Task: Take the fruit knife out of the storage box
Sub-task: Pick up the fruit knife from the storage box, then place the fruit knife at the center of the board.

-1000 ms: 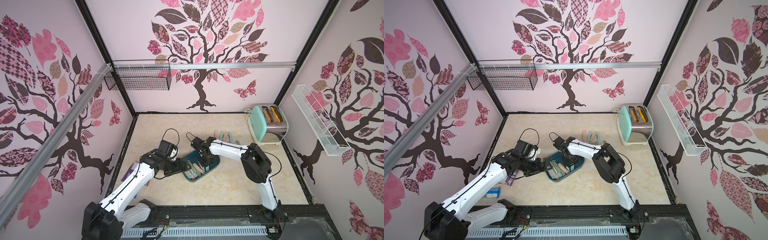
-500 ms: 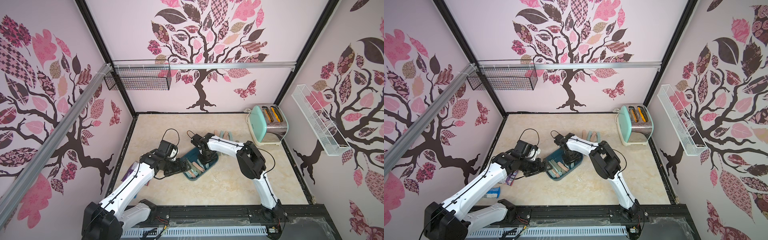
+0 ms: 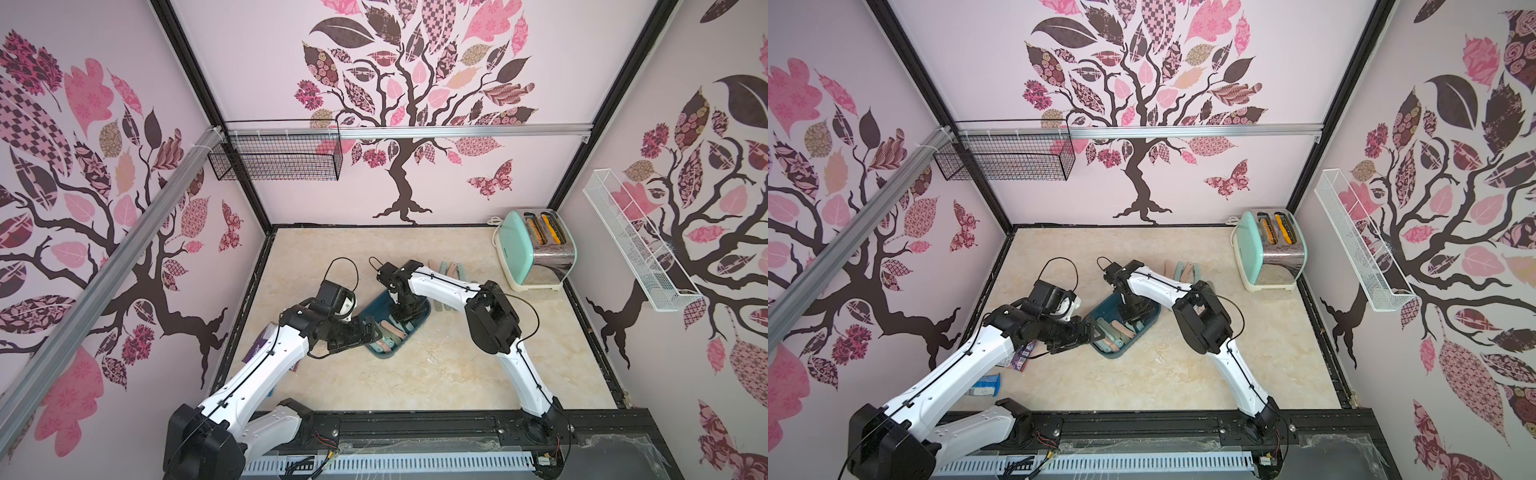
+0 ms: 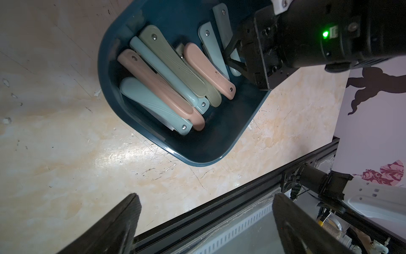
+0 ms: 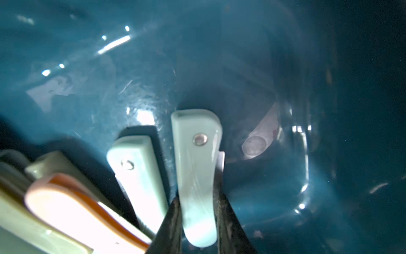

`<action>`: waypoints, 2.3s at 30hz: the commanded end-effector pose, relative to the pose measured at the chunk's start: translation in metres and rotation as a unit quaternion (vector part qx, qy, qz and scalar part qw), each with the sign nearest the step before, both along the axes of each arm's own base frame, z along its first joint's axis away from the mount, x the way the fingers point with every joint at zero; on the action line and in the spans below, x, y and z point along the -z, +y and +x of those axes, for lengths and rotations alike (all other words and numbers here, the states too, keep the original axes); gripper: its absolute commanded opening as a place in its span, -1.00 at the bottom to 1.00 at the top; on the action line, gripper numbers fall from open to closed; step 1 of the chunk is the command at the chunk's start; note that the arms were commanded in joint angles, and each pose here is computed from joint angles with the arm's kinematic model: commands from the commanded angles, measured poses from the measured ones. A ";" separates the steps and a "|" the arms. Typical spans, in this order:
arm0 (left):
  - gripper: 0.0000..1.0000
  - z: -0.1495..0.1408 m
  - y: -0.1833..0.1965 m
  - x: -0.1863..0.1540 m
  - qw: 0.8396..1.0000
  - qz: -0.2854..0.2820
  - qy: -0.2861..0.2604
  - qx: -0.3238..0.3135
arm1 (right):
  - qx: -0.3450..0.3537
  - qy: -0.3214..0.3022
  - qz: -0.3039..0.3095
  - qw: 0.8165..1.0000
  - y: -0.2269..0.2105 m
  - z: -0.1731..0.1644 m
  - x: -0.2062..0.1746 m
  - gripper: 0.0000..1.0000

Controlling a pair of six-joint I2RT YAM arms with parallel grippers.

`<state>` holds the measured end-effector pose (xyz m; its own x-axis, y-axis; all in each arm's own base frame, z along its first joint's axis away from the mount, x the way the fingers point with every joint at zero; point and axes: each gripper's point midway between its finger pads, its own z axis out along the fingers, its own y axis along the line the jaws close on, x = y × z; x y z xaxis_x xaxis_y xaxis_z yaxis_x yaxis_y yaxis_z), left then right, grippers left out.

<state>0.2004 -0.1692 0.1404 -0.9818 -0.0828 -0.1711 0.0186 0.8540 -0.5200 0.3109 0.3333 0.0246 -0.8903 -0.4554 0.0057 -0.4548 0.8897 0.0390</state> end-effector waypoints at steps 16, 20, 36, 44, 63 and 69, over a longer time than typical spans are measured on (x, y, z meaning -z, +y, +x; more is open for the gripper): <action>0.97 0.024 -0.012 -0.006 1.000 -0.013 -0.016 -0.002 | -0.023 -0.022 0.036 0.999 0.021 0.009 -0.019 -0.59; 0.97 0.030 -0.015 -0.011 1.000 -0.013 -0.021 0.002 | -0.007 -0.061 0.043 0.997 0.018 0.023 -0.047 -0.58; 0.97 0.047 -0.028 -0.028 0.999 -0.029 -0.035 0.015 | 0.061 -0.103 0.083 0.989 0.004 0.055 -0.106 -0.58; 0.97 0.063 -0.046 -0.032 0.998 -0.054 -0.031 0.021 | 0.143 -0.107 0.048 0.983 -0.053 0.088 -0.103 -0.58; 0.97 0.059 -0.053 -0.020 0.998 -0.041 -0.019 0.040 | 0.179 -0.034 -0.003 0.983 -0.091 0.099 -0.023 -0.58; 0.97 0.056 -0.050 -0.017 0.998 -0.035 -0.015 0.042 | 0.185 -0.015 -0.020 0.982 -0.098 0.093 -0.005 -0.58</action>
